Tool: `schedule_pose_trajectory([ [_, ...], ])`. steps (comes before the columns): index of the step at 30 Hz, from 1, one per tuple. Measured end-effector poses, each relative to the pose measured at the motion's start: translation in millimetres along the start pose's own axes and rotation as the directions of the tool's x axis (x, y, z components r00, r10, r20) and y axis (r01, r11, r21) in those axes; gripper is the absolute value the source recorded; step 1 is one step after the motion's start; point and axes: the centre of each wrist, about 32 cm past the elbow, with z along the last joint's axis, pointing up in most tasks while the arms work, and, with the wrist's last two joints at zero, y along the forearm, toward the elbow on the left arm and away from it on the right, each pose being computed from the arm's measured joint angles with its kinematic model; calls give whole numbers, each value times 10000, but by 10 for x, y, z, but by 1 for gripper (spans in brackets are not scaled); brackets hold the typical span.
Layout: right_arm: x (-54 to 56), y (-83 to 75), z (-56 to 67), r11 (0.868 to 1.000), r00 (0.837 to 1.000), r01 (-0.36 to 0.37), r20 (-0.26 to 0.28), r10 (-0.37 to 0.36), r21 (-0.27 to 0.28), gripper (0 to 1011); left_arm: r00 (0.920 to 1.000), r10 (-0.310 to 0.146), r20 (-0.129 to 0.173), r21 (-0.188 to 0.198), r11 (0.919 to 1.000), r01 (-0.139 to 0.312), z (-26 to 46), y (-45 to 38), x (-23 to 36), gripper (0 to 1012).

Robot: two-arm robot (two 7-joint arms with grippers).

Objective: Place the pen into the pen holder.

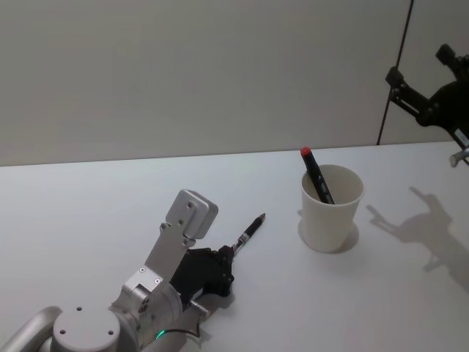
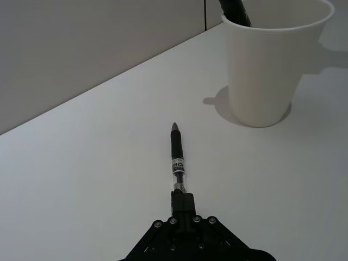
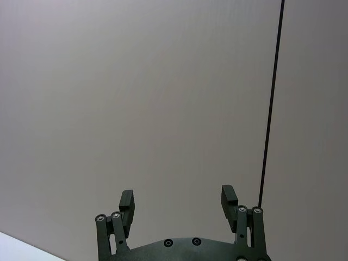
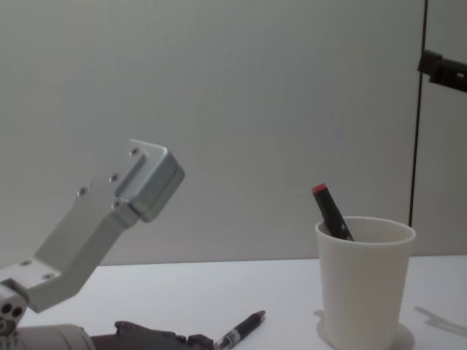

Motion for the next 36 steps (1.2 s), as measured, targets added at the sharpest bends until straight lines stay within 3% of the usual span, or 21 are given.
schedule_pose_trajectory([
  [6, 0, 0, 0, 10000, 10000, 1, 0, -1, 0, 1002, 10000, 23, -1, 39, 10000, -23, -6, -1, 0, 112],
  [28, 0, 0, 0, 10000, 10000, 1, -1, -1, -1, 1002, 10000, 12, -8, 54, 10000, -12, -5, -2, 2, 799],
  [36, 0, 0, 0, 10000, 10000, 1, -1, -1, 0, 1002, 10000, 4, -7, 42, 10000, -4, -4, -1, 1, 997],
])
